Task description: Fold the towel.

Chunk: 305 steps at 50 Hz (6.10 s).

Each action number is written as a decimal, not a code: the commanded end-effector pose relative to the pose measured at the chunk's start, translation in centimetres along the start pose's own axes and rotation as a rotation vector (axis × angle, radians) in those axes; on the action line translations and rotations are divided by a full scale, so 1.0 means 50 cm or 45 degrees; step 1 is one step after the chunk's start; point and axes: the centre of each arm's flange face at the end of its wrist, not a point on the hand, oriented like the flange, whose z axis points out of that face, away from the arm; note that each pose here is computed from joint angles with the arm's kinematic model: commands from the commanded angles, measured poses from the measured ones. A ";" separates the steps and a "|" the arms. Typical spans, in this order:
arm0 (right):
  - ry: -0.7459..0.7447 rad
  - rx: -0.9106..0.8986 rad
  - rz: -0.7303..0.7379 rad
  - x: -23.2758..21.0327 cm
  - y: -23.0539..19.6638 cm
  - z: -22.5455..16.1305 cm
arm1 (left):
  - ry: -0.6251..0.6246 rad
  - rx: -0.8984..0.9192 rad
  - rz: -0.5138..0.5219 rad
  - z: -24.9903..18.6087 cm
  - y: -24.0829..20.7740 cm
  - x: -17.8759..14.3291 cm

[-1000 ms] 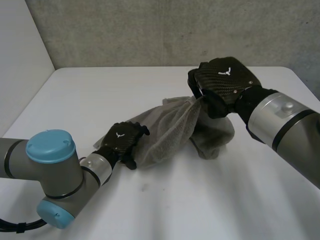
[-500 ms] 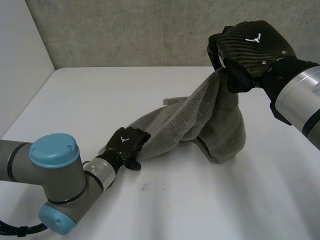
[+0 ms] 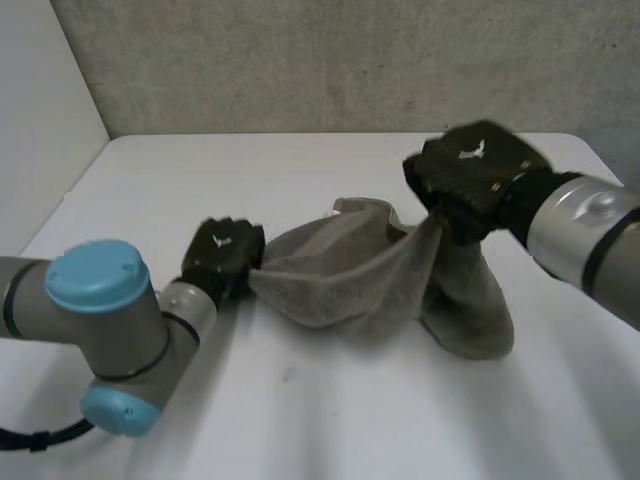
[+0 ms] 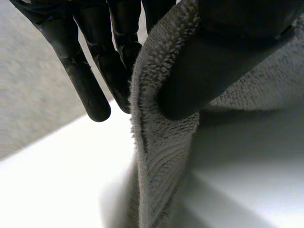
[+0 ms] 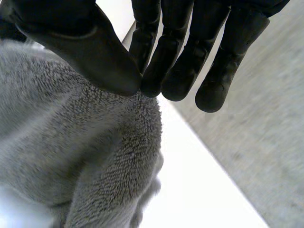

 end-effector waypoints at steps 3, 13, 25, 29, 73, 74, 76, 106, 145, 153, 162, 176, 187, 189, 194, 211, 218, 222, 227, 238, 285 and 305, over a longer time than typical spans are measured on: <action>0.225 0.038 -0.226 0.081 -0.010 0.152 | -0.165 0.306 0.194 0.090 -0.148 -0.092; 0.690 0.795 -0.188 0.179 -0.169 0.176 | -0.508 0.851 0.169 0.089 -0.423 -0.177; 0.340 0.238 -0.108 0.052 0.025 0.174 | -0.452 0.416 0.146 0.055 -0.242 -0.142; 0.158 -0.036 -0.047 -0.007 0.121 0.167 | -0.343 0.177 0.157 0.026 -0.139 -0.112; -0.237 -0.147 -0.058 -0.066 0.120 0.124 | -0.317 -0.199 0.132 -0.187 0.027 -0.114; -0.252 -0.152 -0.086 -0.072 0.127 0.137 | -0.320 -0.198 0.130 -0.187 0.028 -0.114; -0.272 -0.158 -0.117 -0.081 0.138 0.153 | -0.321 -0.194 0.131 -0.187 0.027 -0.115; -0.372 -0.256 -0.398 -0.146 0.267 0.243 | -0.338 -0.212 0.124 -0.184 0.038 -0.123; -0.260 -0.284 -0.361 -0.097 0.290 0.236 | -0.334 -0.225 0.122 -0.188 0.044 -0.120; -0.229 -0.295 -0.349 -0.082 0.303 0.230 | -0.334 -0.225 0.122 -0.188 0.044 -0.120; -0.206 -0.338 -0.318 -0.060 0.322 0.217 | -0.333 -0.227 0.122 -0.188 0.044 -0.120; -0.150 -0.366 -0.284 -0.023 0.332 0.187 | -0.333 -0.229 0.122 -0.188 0.045 -0.120; -0.092 -0.376 -0.237 -0.010 0.341 0.148 | -0.332 -0.231 0.122 -0.189 0.046 -0.119; -0.078 -0.379 -0.209 -0.008 0.340 0.140 | -0.332 -0.233 0.121 -0.189 0.047 -0.119; 0.028 -0.354 -0.052 0.023 0.335 0.099 | -0.325 -0.257 0.118 -0.187 0.057 -0.117; 0.211 -0.157 0.473 0.133 0.354 0.023 | -0.316 -0.252 0.233 -0.153 0.105 -0.115; 0.190 -0.127 0.556 0.131 0.352 0.023 | -0.309 -0.256 0.290 -0.139 0.114 -0.118; 0.191 -0.126 0.555 0.130 0.353 0.023 | -0.308 -0.260 0.289 -0.138 0.116 -0.118; 0.221 -0.105 0.546 0.140 0.355 0.024 | -0.311 -0.262 0.291 -0.140 0.115 -0.119; 0.348 -0.068 0.560 0.173 0.351 0.012 | -0.339 -0.242 0.290 -0.150 0.100 -0.128; 0.493 0.269 0.237 0.256 0.086 -0.091 | -0.468 0.287 0.393 -0.225 -0.222 -0.193; 0.207 -0.338 0.075 0.268 0.129 -0.032 | -0.246 -0.170 0.275 -0.098 -0.179 -0.225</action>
